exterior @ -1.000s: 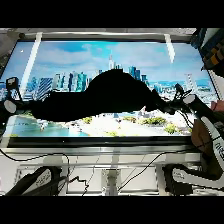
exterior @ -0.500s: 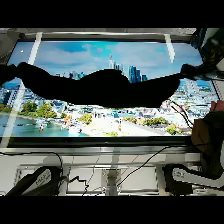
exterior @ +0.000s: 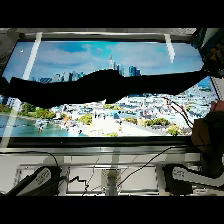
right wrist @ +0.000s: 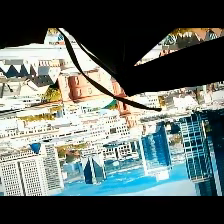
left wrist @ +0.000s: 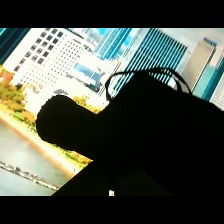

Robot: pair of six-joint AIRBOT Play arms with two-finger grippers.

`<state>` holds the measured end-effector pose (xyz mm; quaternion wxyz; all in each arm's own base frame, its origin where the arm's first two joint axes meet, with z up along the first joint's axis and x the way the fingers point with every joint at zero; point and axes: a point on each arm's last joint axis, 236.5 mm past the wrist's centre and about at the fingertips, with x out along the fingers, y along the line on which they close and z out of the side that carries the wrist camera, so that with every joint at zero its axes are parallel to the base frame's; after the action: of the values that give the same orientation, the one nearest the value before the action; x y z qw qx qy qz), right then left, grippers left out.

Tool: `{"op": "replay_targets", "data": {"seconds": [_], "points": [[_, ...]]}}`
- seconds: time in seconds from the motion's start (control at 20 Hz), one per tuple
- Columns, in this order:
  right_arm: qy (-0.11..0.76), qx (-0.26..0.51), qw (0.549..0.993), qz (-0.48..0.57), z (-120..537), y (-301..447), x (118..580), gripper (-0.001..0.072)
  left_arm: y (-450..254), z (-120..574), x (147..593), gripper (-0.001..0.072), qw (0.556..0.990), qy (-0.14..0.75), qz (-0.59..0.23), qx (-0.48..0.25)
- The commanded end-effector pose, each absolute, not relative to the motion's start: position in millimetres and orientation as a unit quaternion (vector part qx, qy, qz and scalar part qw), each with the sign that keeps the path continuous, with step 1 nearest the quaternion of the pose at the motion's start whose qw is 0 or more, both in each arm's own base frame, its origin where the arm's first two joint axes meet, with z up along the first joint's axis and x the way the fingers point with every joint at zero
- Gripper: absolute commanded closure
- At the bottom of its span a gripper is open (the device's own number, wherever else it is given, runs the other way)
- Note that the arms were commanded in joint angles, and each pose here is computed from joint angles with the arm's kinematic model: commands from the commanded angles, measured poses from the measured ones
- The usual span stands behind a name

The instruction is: Fold the clothes and pants, and hang the long-sleeved shirts on hangers.

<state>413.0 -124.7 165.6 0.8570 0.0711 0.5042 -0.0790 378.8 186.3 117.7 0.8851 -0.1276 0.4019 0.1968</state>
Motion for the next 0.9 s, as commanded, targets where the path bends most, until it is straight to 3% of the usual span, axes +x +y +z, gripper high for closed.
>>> {"op": "replay_targets", "data": {"seconds": [0.0,0.15,0.4,0.55,0.85], "points": [[0.550,0.072,0.829,-0.069,156.9,-119.9,389.1,0.0703,179.0,95.2,350.7,0.0686,0.855,0.477,0.173,-0.110],[0.576,0.083,0.811,-0.051,151.8,-108.2,376.4,0.0703,169.8,82.3,328.5,0.0686,0.829,0.531,0.149,-0.092],[0.614,0.092,0.784,-0.001,154.2,-78.5,349.7,0.0704,181.1,65.4,251.1,0.0687,0.729,0.659,0.180,-0.050],[0.614,0.078,0.785,-0.002,156.6,-75.6,332.5,0.0705,181.8,62.3,252.5,0.0688,0.760,0.620,0.189,-0.038],[0.700,0.078,0.709,0.026,100.1,-57.9,264.5,0.0704,153.2,-16.0,193.6,0.0686,0.717,0.679,0.156,-0.026]]}}
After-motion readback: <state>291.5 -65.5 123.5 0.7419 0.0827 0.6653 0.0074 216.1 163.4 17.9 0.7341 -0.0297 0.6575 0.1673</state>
